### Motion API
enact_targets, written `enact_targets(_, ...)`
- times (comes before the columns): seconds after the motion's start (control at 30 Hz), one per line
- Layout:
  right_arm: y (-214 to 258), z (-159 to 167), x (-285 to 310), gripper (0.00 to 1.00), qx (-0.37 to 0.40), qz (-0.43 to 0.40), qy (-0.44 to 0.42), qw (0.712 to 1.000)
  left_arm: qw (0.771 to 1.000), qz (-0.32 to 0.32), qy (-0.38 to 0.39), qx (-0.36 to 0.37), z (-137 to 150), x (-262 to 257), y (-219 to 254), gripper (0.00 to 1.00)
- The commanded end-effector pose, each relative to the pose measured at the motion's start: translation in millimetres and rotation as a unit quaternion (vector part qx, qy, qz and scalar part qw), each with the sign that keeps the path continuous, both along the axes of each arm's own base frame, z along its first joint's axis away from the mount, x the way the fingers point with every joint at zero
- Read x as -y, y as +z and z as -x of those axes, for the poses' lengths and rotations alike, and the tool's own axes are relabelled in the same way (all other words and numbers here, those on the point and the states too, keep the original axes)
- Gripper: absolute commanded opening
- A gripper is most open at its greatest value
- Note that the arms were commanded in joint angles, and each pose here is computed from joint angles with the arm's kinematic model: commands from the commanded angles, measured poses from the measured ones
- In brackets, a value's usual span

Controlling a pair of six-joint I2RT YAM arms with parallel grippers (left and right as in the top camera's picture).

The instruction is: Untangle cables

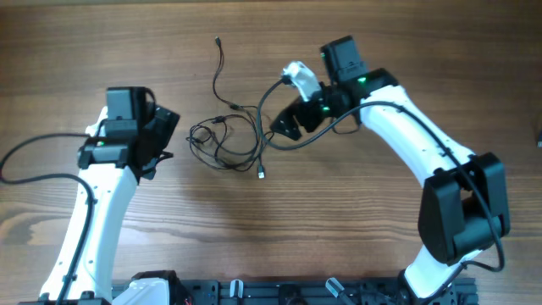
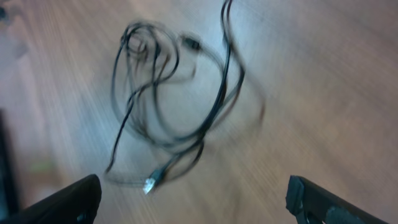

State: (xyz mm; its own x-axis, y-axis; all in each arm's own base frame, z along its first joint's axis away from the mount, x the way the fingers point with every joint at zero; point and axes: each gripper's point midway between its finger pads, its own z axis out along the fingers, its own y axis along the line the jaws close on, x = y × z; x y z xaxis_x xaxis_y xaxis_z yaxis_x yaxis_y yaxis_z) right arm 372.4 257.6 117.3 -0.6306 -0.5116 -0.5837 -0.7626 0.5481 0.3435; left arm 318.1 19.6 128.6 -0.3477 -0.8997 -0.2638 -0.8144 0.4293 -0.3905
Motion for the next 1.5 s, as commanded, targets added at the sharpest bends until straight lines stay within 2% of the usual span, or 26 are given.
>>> enact_targets(0.0,1.9,-30.4,6.2,0.97,0.028,0.025,-0.093,0.995,0.999,0.043,-0.029,-0.001,-2.3,7.9,-3.5,0.72)
enact_targets(0.07,5.4,-36.1,4.9,0.96,0.026,0.014,-0.112,0.993,0.998,0.034,-0.05,-0.025,-1.0,11.2,-16.2,0.57)
enact_targets(0.1,5.6,-36.3,4.8,0.96,0.02,0.011,-0.12,0.992,0.997,0.048,-0.031,-0.053,3.1,12.4,-29.8,0.58)
enact_targets(0.13,4.6,-34.9,5.1,0.97,0.013,0.011,-0.124,0.992,0.995,0.067,-0.001,-0.078,6.7,14.1,-42.2,0.54)
enact_targets(0.2,2.7,-32.3,6.2,0.97,0.007,0.015,-0.124,0.992,0.989,0.097,0.004,-0.108,3.6,22.8,-65.9,0.44)
enact_targets(0.3,0.7,-29.8,7.3,0.97,0.001,0.019,-0.124,0.992,0.984,0.134,-0.006,-0.119,-12.9,34.9,-96.3,0.47)
enact_targets(0.4,0.9,-29.9,7.2,0.97,0.001,0.018,-0.124,0.992,0.978,0.173,-0.009,-0.116,-20.8,47.4,-104.8,0.46)
enact_targets(0.5,0.8,-29.9,7.2,0.97,0.001,0.018,-0.124,0.992,0.979,0.177,-0.014,-0.1,-28.5,48.7,-102.7,0.47)
enact_targets(0.57,0.7,-29.6,7.3,0.97,0.0,0.019,-0.124,0.992,0.981,0.167,-0.009,-0.101,-28.4,45.0,-104.1,0.39)
enact_targets(0.77,-0.2,-28.5,7.8,0.97,-0.002,0.02,-0.123,0.992,0.98,0.154,0.0,-0.124,-24.6,40.1,-121.4,0.34)
enact_targets(0.97,-0.7,-27.6,8.1,0.97,-0.004,0.022,-0.123,0.992,0.982,0.15,-0.001,-0.114,-34.3,39.1,-130.5,0.29)
enact_targets(1.0,-1.2,-26.8,8.3,0.97,-0.006,0.022,-0.123,0.992,0.982,0.151,-0.002,-0.117,-33.5,40.2,-132.8,0.21)
enact_targets(1.03,-0.8,-25.7,7.2,0.97,-0.007,0.02,-0.119,0.993,0.982,0.15,-0.003,-0.118,-33.3,40.5,-133.1,0.14)
enact_targets(1.07,-0.1,-25.3,6.2,0.97,-0.007,0.017,-0.115,0.993,0.982,0.151,-0.003,-0.113,-34.7,39.8,-130.9,0.14)
enact_targets(1.13,1.7,-28.1,5.2,0.97,0.0,0.014,-0.116,0.993,0.982,0.166,-0.01,-0.087,-42.2,39.1,-116.1,0.04)
enact_targets(1.2,6.1,-30.1,0.8,0.96,0.007,0.001,-0.109,0.994,0.985,0.162,-0.03,-0.053,-48.3,37.8,-93.4,0.04)
enact_targets(1.27,25.8,-18.1,-23.5,0.94,0.052,-0.061,0.004,0.997,0.987,0.145,-0.061,-0.021,-51.6,37.4,-71.0,0.04)
enact_targets(1.3,33.0,-19.9,-29.0,0.94,0.064,-0.079,0.015,0.995,0.988,0.14,-0.067,-0.007,-52.4,37.0,-61.0,0.04)
enact_targets(1.37,36.3,-19.8,-44.0,0.86,0.076,-0.107,0.039,0.991,0.988,0.138,-0.069,0.004,-50.1,37.7,-48.9,0.04)
enact_targets(1.47,12.3,4.3,-87.7,0.77,0.047,-0.139,0.099,0.984,0.988,0.14,-0.067,-0.009,-43.8,37.9,-50.4,0.07)
